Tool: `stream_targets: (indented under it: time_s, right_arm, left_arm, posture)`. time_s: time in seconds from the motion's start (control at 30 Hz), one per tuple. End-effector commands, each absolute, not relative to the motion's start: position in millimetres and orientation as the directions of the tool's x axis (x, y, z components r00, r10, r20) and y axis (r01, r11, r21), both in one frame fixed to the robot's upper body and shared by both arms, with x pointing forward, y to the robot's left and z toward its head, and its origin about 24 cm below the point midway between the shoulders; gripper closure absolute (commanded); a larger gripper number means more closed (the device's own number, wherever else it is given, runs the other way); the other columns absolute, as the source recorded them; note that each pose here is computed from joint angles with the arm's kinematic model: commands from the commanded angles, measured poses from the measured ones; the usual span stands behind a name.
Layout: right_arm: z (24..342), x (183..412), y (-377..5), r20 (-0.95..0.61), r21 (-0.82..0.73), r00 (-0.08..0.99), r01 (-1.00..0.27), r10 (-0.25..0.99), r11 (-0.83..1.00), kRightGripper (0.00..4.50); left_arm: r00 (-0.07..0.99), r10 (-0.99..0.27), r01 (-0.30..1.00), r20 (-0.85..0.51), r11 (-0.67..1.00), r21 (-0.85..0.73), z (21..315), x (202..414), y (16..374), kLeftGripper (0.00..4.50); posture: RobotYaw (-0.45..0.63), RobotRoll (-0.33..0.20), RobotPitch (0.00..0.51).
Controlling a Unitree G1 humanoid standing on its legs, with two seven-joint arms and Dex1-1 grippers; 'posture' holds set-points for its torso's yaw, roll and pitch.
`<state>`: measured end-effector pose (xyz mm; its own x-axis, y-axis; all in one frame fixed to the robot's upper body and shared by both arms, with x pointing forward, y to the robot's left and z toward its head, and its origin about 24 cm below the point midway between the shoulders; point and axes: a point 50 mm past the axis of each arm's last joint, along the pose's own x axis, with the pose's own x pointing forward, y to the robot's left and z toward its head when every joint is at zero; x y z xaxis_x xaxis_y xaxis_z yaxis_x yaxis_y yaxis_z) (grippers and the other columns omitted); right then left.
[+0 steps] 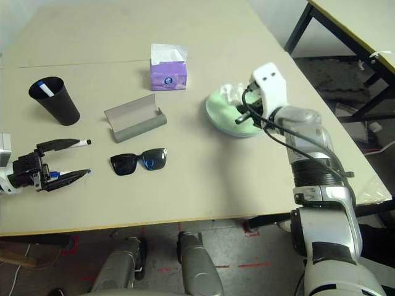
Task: Organize and tidy the items on the table.
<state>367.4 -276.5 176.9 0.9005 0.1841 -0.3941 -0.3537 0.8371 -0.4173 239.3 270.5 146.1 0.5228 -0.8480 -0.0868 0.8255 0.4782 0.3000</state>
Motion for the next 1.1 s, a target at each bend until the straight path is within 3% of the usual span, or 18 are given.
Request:
stream_targets:
  time_s: [0.03, 0.33, 0.37, 0.57, 0.73, 0.9, 1.1]
  right_arm:
    - [185, 370, -278, -0.381, -0.443, 0.908, -0.343, 0.173, 0.828, 3.5]
    - [207, 346, -292, -0.398, -0.47, 0.903, -0.354, 0.164, 0.808, 0.14]
    - [211, 338, -293, -0.407, -0.471, 0.896, -0.374, 0.179, 0.799, 0.03]
    - [230, 281, -281, -0.502, -0.451, 0.812, -0.539, 0.298, 0.711, 0.03]
    - [246, 253, -235, -0.529, -0.415, 0.714, -0.689, 0.458, 0.594, 0.03]
    - [247, 247, -164, -0.581, -0.448, 0.569, -0.821, 0.582, 0.354, 0.03]
    - [245, 267, -110, -0.622, -0.493, 0.503, -0.847, 0.6, 0.199, 0.03]
  left_arm:
    - [0.524, -0.847, 0.823, -0.096, 0.474, 0.313, 147, 236, 270, 0.0]
    - [0.513, -0.854, 0.829, -0.093, 0.464, 0.313, 148, 243, 267, 0.0]
    - [0.509, -0.856, 0.831, -0.094, 0.46, 0.313, 147, 244, 267, 0.0]
    - [0.505, -0.857, 0.833, -0.1, 0.453, 0.318, 148, 248, 271, 0.0]
    - [0.497, -0.861, 0.838, -0.11, 0.443, 0.318, 148, 248, 273, 0.0]
    - [0.474, -0.87, 0.853, -0.131, 0.417, 0.315, 149, 247, 277, 0.0]
    - [0.467, -0.866, 0.859, -0.18, 0.397, 0.322, 150, 239, 289, 0.0]
  posture:
    - [-0.07, 0.0, 0.204]
    - [-0.11, 0.0, 0.197]
    - [-0.11, 0.0, 0.197]
    - [-0.14, 0.0, 0.196]
    - [-0.16, 0.0, 0.194]
    - [-0.16, 0.0, 0.193]
    - [-0.13, 0.0, 0.192]
